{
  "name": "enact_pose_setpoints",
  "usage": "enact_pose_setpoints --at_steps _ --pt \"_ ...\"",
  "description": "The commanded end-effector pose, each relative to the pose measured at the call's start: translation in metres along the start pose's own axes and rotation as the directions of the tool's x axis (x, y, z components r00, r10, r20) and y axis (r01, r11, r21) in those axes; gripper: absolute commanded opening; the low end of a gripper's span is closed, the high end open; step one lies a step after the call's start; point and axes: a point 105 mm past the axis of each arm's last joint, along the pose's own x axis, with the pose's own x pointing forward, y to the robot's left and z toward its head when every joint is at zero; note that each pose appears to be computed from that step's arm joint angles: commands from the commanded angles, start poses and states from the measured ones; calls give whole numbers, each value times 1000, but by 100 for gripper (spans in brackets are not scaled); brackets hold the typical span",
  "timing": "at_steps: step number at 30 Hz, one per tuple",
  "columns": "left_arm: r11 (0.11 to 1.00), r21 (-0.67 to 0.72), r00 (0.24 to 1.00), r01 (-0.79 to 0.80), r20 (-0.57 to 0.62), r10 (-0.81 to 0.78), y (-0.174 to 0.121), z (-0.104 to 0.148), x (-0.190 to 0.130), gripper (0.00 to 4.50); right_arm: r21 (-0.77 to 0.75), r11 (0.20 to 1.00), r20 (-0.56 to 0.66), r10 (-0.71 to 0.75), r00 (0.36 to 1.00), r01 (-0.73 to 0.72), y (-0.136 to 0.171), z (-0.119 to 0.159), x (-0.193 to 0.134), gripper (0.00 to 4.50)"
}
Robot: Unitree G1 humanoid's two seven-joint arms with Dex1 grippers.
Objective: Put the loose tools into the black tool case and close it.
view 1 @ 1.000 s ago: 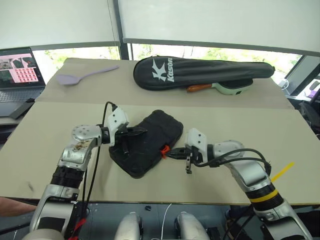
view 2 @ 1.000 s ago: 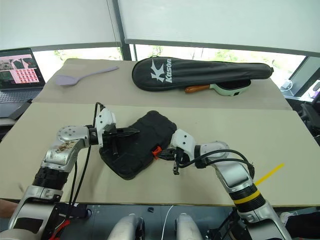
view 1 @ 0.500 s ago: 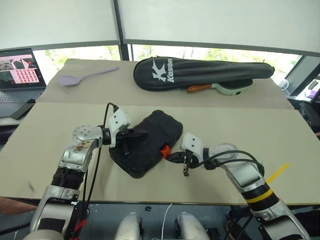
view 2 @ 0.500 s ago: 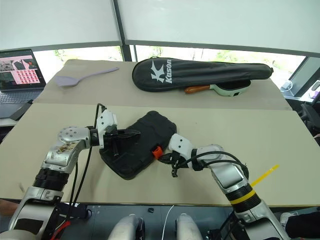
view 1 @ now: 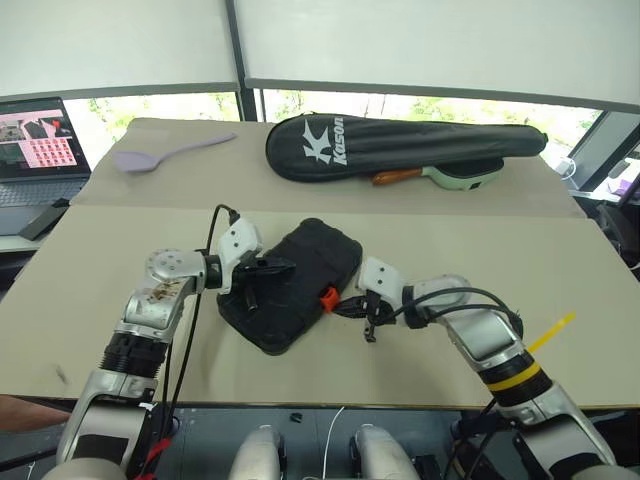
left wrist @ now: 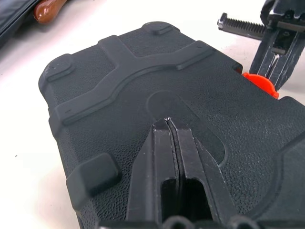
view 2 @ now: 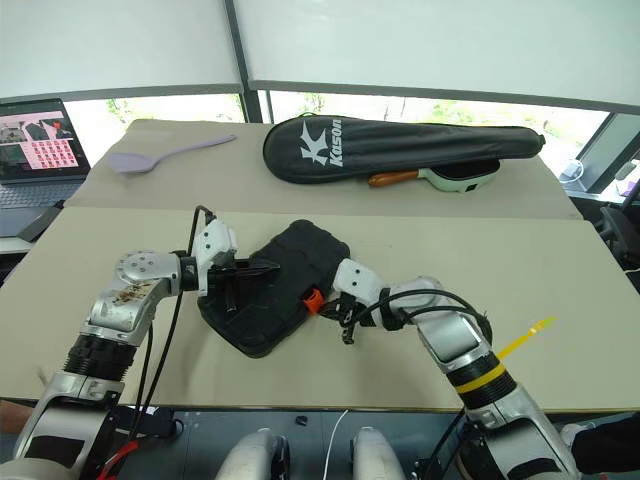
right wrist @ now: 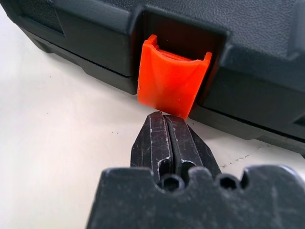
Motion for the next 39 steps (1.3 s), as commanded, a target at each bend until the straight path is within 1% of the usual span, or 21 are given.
enact_pose_setpoints --at_steps 1,5,11,21,23,28,31,34,39 --pt "988 -130 986 78 -135 -96 -28 -47 12 5 -68 998 38 6 999 -3 -1 28 -1 0" --pt "986 -142 986 84 -134 -103 -31 -48 14 5 -70 997 25 14 1000 -12 -2 32 5 0" --pt "983 -160 985 86 -138 -108 -33 -52 15 5 -78 997 36 14 999 -11 -7 52 15 0" --pt "979 -185 985 85 -136 -111 -37 -56 17 5 -89 995 49 52 997 -47 -1 70 24 0" --pt "979 -188 985 80 -136 -106 -37 -57 16 5 -87 995 38 60 997 -56 1 65 18 0" --pt "980 -188 986 66 -140 -93 -34 -58 12 5 -61 998 -16 35 999 -36 -2 39 -1 0" --pt "980 -187 986 61 -142 -89 -33 -58 11 5 -48 998 -39 27 999 -28 -1 30 -10 0" --pt "981 -187 986 61 -143 -88 -33 -58 10 5 -42 999 -35 7 999 -9 -3 29 -12 0" --pt "981 -187 986 61 -144 -88 -33 -58 10 5 -40 999 -9 1 1000 -1 -4 34 -5 0"
